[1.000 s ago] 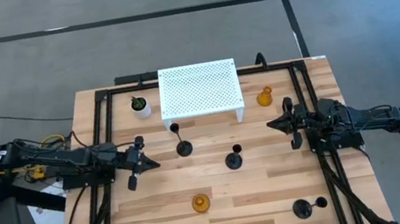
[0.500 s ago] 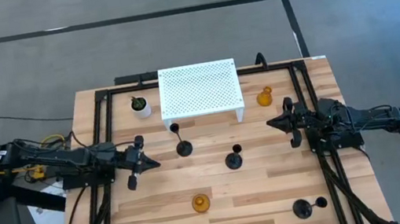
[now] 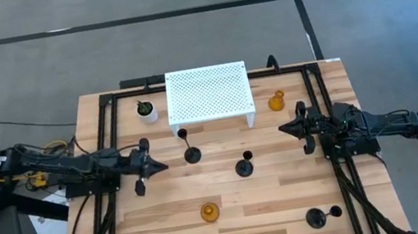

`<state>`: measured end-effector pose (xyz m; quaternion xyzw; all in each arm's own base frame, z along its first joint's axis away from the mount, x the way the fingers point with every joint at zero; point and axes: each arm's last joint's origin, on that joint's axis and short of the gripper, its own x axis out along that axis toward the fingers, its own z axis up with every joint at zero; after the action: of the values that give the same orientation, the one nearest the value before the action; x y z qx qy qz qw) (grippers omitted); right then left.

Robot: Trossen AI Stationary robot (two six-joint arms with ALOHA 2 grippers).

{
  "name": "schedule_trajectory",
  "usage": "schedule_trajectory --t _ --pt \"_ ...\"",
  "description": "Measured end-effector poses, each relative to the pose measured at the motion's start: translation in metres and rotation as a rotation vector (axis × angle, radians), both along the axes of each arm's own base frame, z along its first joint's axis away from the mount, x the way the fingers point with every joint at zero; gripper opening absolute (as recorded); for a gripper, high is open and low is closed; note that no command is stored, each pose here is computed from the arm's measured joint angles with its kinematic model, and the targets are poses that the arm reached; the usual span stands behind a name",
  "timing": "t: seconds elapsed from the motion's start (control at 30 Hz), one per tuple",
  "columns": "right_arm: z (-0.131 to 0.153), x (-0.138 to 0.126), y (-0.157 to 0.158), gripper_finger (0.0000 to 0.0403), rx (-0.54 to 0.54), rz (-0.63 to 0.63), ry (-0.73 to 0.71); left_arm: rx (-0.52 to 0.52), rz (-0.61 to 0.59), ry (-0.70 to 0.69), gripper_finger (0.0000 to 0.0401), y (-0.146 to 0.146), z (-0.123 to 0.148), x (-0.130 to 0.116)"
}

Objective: Pick & Place candle stick holders
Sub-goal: Put the top black candle holder on the shelf

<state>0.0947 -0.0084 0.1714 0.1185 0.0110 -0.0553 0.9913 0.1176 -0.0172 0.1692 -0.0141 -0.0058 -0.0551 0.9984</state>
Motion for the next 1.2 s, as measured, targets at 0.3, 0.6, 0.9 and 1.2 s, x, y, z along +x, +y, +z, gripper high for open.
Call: schedule_trajectory --t 0.3,0.6,0.9,1.2 --pt "0.000 0.000 0.000 0.0000 0.000 0.000 0.000 0.002 0.108 0.077 0.0005 0.002 -0.008 0.009" --pt "0.000 0.000 0.000 0.0000 -0.010 0.000 0.004 -0.013 0.071 0.087 0.0004 -0.009 -0.011 0.013" --pt "0.000 0.000 0.000 0.0000 -0.010 0.000 0.004 -0.009 0.139 0.079 0.0004 -0.014 -0.012 0.017" --pt "0.000 0.000 0.000 0.0000 -0.011 0.000 0.003 -0.005 0.134 0.087 0.0004 -0.017 -0.017 0.025"
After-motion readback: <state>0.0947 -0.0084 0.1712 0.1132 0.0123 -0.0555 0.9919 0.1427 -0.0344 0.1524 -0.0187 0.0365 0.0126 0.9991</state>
